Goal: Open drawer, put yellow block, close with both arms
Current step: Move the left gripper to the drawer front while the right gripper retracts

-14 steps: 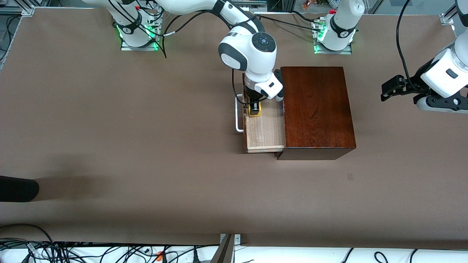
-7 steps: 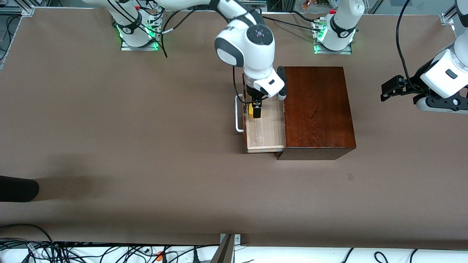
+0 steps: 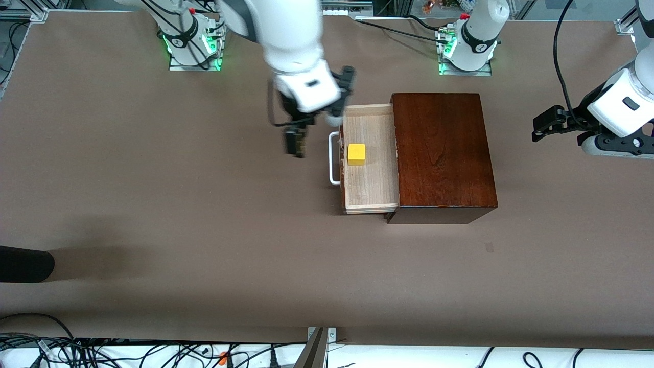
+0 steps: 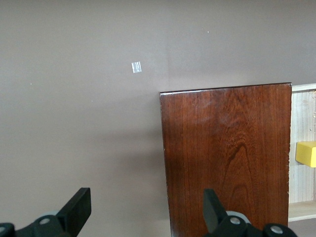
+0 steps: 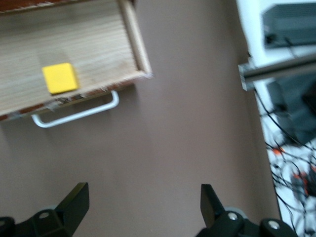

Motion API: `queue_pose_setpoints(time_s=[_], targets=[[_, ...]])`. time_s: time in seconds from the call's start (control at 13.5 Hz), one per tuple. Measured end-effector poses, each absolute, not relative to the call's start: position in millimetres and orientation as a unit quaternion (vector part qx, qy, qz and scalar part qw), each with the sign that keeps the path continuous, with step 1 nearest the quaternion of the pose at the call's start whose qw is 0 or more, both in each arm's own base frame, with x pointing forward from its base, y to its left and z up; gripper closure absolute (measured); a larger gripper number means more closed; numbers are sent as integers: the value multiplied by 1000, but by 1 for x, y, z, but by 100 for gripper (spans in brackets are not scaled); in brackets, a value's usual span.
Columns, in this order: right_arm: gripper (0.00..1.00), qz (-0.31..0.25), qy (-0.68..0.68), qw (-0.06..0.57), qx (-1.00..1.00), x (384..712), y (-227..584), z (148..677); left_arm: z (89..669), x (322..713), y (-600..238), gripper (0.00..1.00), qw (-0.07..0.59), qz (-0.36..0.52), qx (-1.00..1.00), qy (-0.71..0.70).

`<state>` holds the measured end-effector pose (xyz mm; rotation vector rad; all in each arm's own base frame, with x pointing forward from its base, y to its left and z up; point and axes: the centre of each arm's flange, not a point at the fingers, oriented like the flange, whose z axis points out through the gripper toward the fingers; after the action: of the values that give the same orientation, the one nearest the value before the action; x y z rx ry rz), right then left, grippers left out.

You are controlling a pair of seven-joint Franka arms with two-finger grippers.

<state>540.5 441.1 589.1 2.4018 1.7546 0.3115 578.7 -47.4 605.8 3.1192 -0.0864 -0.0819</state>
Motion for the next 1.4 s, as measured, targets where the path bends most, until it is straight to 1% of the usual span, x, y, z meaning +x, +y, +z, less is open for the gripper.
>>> queue_pose_setpoints(time_s=[0.15,0.3,0.52,0.59,0.74,0.89,1.11,1.26,1.4], targets=[[0,113,541,88,828,569,387,610,606,578,-53,0,10,-27,999,-33],[0,119,497,69,857,597,338,617,603,577,-73,0,10,-29,998,-51],[0,130,441,60,886,625,266,634,599,571,-122,0,12,-33,995,-95],[0,135,426,58,893,627,246,644,597,567,-143,0,12,-34,993,-114],[0,120,405,56,905,623,213,658,591,560,-196,0,15,-31,987,-160],[0,119,389,46,913,618,191,672,587,551,-257,0,18,-28,977,-210],[0,106,348,12,931,608,129,683,570,532,-345,0,20,-31,956,-291],[0,100,309,-19,946,604,72,681,551,515,-396,0,22,-35,921,-387],[0,94,283,-42,954,595,31,675,534,504,-434,0,29,-22,880,-473]])
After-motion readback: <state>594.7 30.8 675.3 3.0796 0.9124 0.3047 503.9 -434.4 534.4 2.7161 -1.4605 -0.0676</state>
